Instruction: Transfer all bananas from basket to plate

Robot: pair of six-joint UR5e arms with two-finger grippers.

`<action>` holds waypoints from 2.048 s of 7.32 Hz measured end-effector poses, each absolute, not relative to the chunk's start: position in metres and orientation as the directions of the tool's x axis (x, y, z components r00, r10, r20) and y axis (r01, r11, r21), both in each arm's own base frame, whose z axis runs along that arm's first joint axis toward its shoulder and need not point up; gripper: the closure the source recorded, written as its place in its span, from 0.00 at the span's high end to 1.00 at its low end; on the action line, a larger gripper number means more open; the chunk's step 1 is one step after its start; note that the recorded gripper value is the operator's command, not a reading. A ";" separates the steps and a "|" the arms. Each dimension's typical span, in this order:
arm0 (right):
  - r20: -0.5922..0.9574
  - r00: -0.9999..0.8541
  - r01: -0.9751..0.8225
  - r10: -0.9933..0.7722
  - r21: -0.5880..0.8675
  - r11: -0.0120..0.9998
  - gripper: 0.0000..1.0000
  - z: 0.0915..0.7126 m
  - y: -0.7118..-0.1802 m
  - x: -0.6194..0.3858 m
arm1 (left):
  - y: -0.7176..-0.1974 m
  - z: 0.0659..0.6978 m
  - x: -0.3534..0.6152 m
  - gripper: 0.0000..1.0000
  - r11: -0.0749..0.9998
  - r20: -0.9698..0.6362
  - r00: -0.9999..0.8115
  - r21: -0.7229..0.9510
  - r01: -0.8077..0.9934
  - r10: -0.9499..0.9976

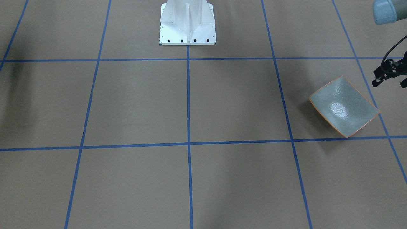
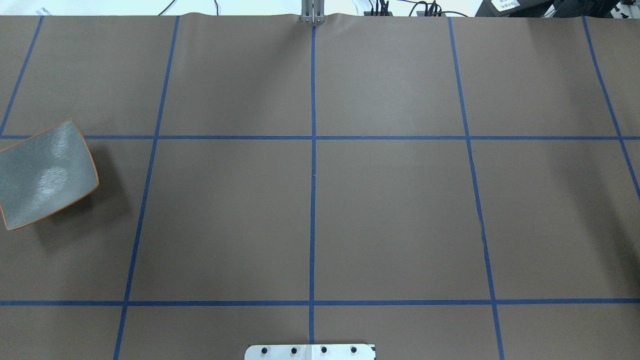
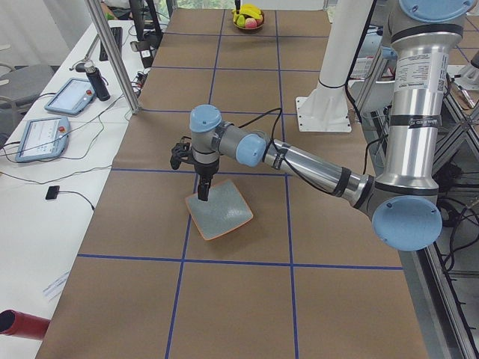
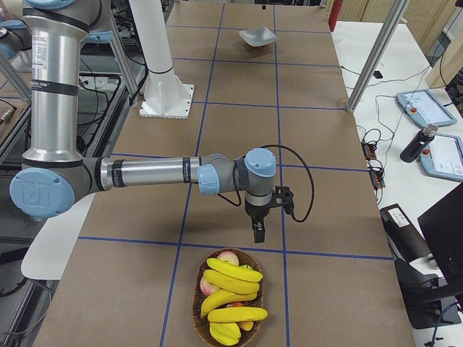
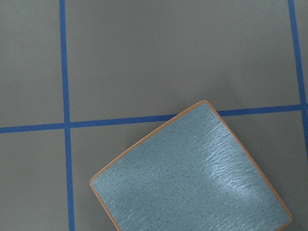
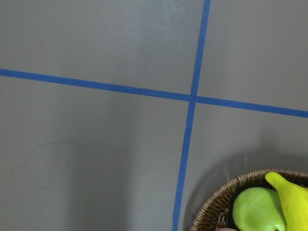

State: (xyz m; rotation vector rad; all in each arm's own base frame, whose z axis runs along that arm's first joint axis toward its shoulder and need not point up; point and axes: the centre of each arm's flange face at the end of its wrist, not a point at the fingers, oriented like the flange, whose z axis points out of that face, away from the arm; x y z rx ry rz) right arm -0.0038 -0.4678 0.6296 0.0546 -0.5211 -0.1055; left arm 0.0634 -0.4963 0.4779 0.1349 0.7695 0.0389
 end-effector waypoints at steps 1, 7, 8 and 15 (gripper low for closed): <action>0.432 0.894 0.104 -0.116 0.051 0.993 0.95 0.636 -0.466 -0.011 | -0.495 0.475 0.063 1.00 0.990 -0.692 0.717 0.141 0.014 0.088; 0.307 0.952 0.035 -0.014 -0.063 0.997 0.85 0.676 -0.426 -0.005 | -0.488 0.453 0.064 1.00 0.989 -0.710 0.702 0.132 0.060 0.052; 0.270 0.963 0.039 -0.022 -0.059 0.998 0.85 0.677 -0.428 -0.010 | -0.487 0.453 0.064 1.00 0.990 -0.711 0.702 0.130 0.060 0.051; 0.183 0.982 -0.022 0.038 -0.087 0.996 0.70 0.697 -0.445 -0.023 | -0.484 0.448 0.063 1.00 0.989 -0.712 0.700 0.137 0.062 0.055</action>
